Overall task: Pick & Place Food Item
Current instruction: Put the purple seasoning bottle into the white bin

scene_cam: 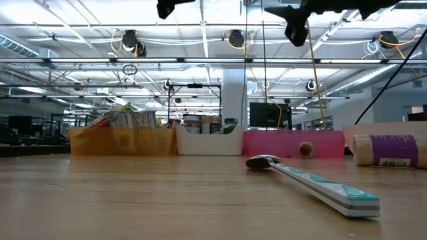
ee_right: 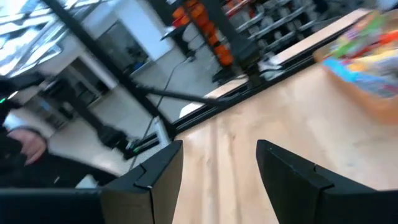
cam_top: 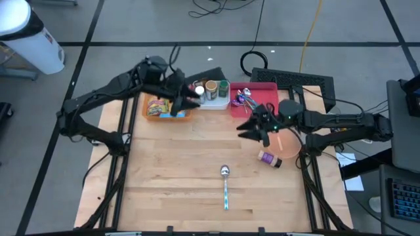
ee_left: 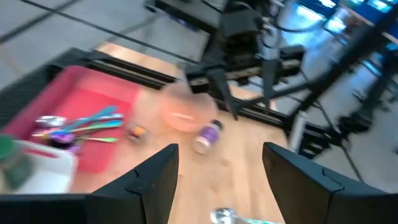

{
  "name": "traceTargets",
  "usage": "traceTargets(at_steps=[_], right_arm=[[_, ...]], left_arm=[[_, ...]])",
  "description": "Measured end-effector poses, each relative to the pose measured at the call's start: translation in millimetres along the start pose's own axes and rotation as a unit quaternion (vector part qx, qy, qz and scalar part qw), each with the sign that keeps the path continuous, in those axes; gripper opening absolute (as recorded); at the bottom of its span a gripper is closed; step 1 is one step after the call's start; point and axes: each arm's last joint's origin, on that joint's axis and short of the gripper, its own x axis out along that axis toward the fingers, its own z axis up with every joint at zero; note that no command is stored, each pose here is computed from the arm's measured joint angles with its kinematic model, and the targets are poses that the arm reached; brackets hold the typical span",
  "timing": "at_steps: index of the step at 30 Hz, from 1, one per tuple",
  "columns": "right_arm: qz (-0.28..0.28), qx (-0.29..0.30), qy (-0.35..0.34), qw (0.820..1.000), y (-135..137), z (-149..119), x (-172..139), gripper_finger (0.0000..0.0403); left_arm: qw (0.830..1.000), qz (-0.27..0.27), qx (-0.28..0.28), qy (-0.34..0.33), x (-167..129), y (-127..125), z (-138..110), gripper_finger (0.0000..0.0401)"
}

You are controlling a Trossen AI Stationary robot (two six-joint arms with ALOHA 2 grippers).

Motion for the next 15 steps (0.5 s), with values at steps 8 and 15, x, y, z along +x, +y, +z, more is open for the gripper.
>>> traceTargets(at_steps=[8, 15], right_arm=[[0.013, -0.037, 0.057, 0.998, 34.0, -30.3, 9.5, 0.0196], [-0.056, -0.097, 0.249, 0.962, 55.7, -45.6, 2.7, 0.0196]], left_arm=[[1.000, -0.020, 0.011, 0.018, 16.6, -38.3, -8.7, 0.0241], [1.000, 0.003, 0.024, 0.017, 21.7, -52.5, -12.6, 0.0241]])
